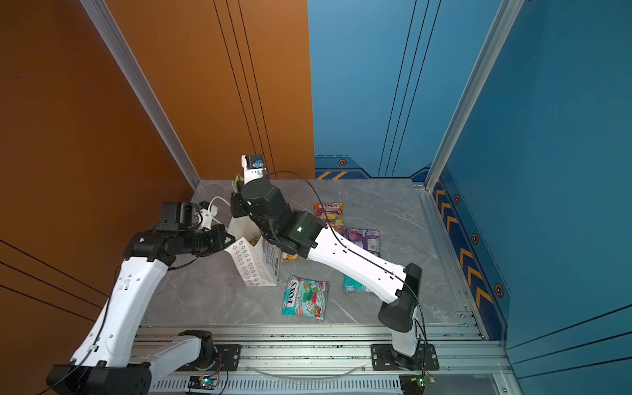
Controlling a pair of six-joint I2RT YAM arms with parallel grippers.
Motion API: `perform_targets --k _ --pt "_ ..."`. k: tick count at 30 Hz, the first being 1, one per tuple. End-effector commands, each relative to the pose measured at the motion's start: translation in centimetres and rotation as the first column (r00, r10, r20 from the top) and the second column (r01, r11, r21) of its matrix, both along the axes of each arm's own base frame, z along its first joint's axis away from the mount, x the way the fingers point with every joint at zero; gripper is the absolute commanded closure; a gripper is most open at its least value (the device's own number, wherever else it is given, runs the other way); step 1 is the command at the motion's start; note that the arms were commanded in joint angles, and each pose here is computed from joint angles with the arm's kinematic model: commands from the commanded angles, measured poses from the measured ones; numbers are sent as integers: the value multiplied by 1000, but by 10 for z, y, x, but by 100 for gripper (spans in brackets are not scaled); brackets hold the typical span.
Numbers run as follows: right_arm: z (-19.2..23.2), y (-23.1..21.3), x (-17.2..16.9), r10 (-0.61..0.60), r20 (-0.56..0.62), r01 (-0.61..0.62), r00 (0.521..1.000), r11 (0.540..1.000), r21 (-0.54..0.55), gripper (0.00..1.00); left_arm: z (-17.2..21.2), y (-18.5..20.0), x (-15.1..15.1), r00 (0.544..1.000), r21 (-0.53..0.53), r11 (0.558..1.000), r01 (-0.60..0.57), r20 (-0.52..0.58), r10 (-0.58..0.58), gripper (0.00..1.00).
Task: Place the snacks into the paper bag
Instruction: 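Lower the mango tea packet into the bag held by the left gripper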
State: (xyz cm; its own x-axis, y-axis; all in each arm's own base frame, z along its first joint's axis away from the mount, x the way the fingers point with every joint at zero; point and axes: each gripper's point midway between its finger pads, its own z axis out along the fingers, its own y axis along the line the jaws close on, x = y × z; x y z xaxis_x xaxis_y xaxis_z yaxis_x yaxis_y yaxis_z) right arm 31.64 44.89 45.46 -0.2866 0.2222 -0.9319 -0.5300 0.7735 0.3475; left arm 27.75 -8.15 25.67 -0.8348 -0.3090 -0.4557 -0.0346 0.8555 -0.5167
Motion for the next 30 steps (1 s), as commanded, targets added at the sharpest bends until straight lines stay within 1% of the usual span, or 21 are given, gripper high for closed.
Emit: perform_targets --k 1,19,25,30 --pt "32 -25 0 -58 43 54 997 995 89 100 -3 0 -3 1000 14 1000 0 1 0 96" --pt "-16 -48 -2 -103 -41 104 994 995 6 100 -2 0 -4 1000 14 1000 3 7 -4 95" --pt "-36 -53 5 -133 -70 131 989 991 -30 100 -1 0 -4 1000 13 1000 6 9 -6 95" --pt "-43 -59 12 -165 -74 161 983 985 -55 100 -1 -1 -5 1000 13 1000 7 10 -7 95"
